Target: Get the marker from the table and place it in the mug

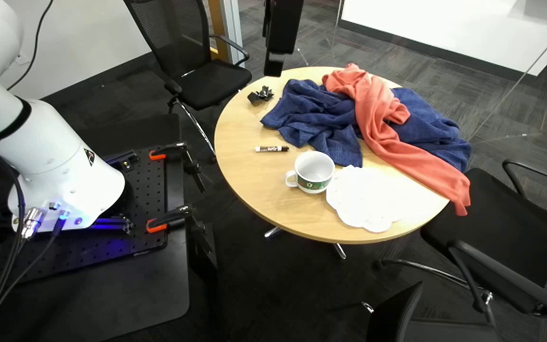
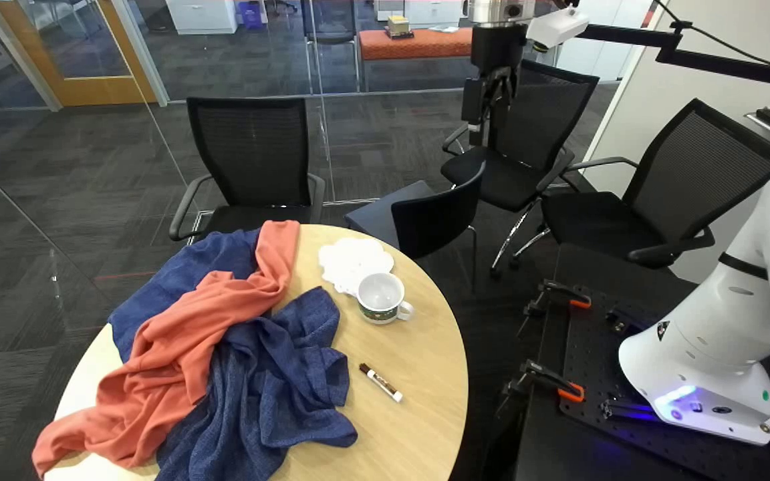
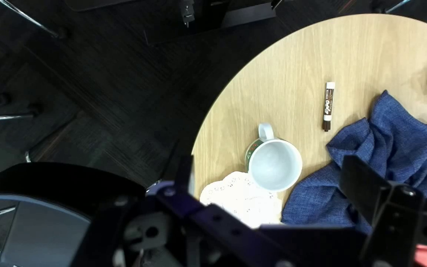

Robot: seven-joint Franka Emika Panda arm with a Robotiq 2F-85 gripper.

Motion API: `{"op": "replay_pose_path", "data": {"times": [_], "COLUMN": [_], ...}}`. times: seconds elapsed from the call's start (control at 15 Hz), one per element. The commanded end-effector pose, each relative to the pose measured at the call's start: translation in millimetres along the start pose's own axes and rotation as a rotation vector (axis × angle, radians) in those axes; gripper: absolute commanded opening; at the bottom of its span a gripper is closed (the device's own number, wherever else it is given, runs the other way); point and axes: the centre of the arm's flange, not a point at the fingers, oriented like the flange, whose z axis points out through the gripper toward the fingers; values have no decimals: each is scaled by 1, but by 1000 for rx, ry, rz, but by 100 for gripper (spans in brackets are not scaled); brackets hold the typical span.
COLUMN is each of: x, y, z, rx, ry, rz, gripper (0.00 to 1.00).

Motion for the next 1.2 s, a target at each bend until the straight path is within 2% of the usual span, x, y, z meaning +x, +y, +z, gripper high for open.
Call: {"op": "replay_pose_path", "data": {"times": [0.0, 0.4, 0.67, 1.13], "x": [-6, -12, -13, -2], "y": [-16, -48, -74, -129], "z": [19, 87, 130, 185], "rx": [-18, -20, 7, 18], "ry": [23, 68, 111, 165], "rz": [-12, -71, -96, -120], "gripper": [100, 100, 100, 100]}}
